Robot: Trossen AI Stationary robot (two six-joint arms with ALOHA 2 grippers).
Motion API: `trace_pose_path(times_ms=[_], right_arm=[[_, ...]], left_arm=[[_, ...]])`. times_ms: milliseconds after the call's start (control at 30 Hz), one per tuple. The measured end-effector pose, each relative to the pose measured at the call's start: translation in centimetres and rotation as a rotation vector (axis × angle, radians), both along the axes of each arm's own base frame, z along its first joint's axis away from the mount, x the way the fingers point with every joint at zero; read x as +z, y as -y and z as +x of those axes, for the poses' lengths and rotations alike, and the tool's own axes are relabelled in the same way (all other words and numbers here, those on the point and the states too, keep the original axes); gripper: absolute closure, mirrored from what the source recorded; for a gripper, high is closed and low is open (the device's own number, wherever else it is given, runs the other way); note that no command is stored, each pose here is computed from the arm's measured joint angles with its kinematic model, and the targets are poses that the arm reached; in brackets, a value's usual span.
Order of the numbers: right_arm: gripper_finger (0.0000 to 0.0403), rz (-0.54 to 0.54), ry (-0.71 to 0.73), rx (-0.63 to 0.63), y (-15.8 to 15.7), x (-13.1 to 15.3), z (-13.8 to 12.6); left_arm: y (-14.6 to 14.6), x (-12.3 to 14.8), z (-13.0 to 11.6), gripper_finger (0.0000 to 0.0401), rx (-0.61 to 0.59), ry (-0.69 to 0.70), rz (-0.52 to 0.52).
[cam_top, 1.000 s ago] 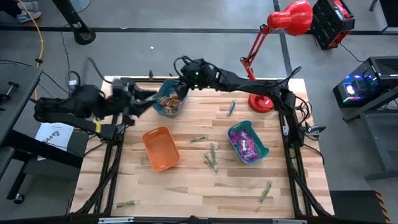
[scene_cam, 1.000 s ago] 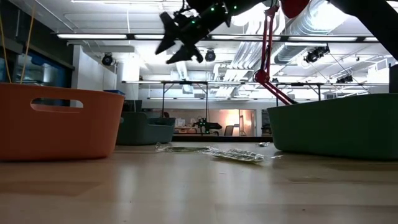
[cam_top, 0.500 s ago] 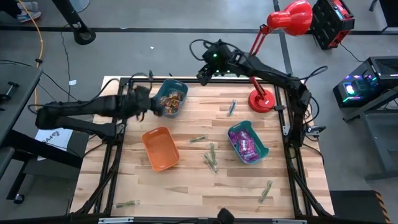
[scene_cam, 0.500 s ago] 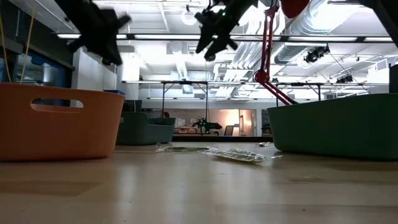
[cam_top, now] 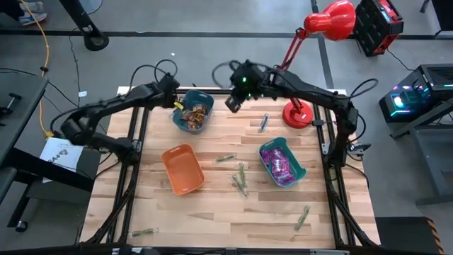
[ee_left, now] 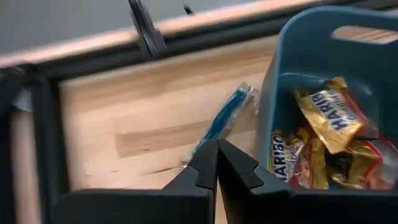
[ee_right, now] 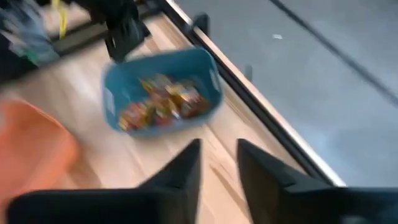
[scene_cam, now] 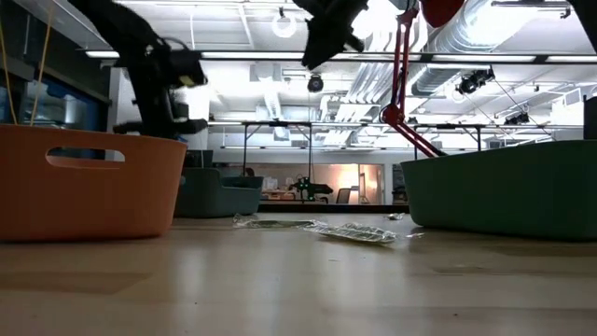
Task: Sort candy
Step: Put the blue candy into the orange bin
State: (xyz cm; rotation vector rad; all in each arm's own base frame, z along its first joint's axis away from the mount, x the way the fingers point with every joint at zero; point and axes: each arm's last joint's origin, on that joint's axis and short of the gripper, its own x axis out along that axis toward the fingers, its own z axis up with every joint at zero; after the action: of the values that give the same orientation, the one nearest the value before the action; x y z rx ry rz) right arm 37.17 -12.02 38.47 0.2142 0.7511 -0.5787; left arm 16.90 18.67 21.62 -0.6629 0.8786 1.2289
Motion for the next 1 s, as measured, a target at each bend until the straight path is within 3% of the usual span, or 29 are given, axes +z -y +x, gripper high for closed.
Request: trace_pose_path(times_ms=[100,400,767,900,1000], right_arm=[[0.0388,-0.028,-0.076,0.019,-1.8,0.2,-0.7],[0.0398,-0.032,-0.108,-0.041,-6.2,3.6,-5.5],[0.0402,-0.087,0.011,-0.178,-8.3,7.3,-11.0],[0.0402,-0.074,0.034,-0.189,-8.4,7.7,-11.5],[0.0402,-0.066,0.035,-0.183,-8.4,7.7,-11.5]], left_arm=[[-1.2,-1.3,0.0,0.0401,0.011,0.018,-0.054],[-2.1,-3.3,0.8,0.0401,-0.006,0.072,-0.153],[1.6,-2.7,6.3,0.0401,-0.152,0.259,-0.101],[0.3,-2.0,4.8,0.0401,-0.093,0.221,-0.037],[-1.1,-2.4,2.5,0.0401,-0.053,0.131,-0.087]])
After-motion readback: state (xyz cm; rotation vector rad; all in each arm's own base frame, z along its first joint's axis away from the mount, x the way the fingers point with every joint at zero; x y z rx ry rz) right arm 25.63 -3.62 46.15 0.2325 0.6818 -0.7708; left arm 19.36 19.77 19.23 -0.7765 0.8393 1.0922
